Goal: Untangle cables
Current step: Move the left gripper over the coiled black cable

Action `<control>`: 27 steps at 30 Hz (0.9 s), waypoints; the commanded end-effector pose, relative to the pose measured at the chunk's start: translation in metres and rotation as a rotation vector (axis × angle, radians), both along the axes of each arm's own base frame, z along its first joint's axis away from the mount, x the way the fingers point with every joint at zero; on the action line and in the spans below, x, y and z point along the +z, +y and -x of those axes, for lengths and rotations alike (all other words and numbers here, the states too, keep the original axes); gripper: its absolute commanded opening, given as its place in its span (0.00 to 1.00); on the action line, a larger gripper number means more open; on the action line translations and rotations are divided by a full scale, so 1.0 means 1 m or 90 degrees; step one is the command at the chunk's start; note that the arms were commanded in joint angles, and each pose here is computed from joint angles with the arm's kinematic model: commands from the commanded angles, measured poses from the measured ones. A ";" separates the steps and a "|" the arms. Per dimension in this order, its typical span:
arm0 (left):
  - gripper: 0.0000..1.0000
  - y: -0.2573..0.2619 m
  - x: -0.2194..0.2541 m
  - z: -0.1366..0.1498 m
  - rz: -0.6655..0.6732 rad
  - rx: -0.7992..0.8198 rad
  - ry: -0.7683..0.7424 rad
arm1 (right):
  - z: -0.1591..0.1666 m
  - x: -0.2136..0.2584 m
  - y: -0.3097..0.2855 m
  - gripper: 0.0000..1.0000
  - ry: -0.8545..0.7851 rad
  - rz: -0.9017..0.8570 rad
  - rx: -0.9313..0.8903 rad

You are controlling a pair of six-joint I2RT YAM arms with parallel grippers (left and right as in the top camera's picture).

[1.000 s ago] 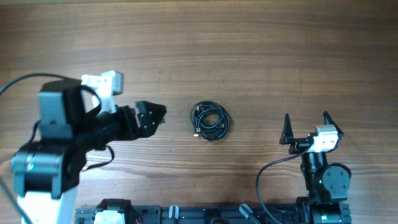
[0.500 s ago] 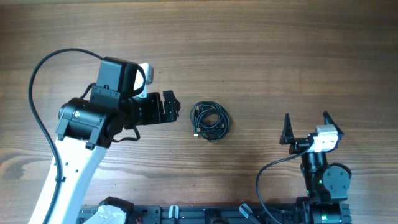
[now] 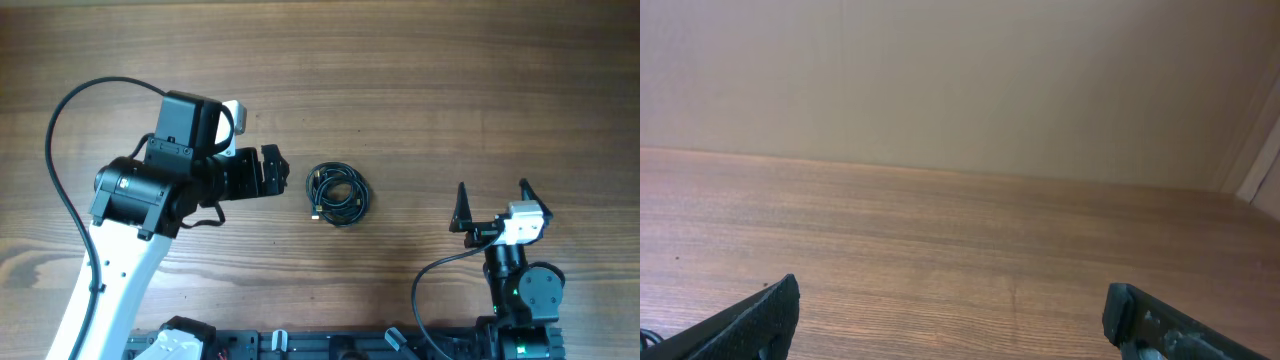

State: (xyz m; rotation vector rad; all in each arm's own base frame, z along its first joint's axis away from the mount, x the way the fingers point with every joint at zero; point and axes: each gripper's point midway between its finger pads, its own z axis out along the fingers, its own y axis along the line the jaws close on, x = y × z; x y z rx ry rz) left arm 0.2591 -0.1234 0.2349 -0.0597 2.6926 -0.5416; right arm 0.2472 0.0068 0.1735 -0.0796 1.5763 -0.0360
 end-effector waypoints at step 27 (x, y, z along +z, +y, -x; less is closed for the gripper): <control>1.00 -0.019 0.015 -0.007 0.078 0.013 0.002 | -0.002 -0.006 0.001 1.00 0.016 0.003 0.007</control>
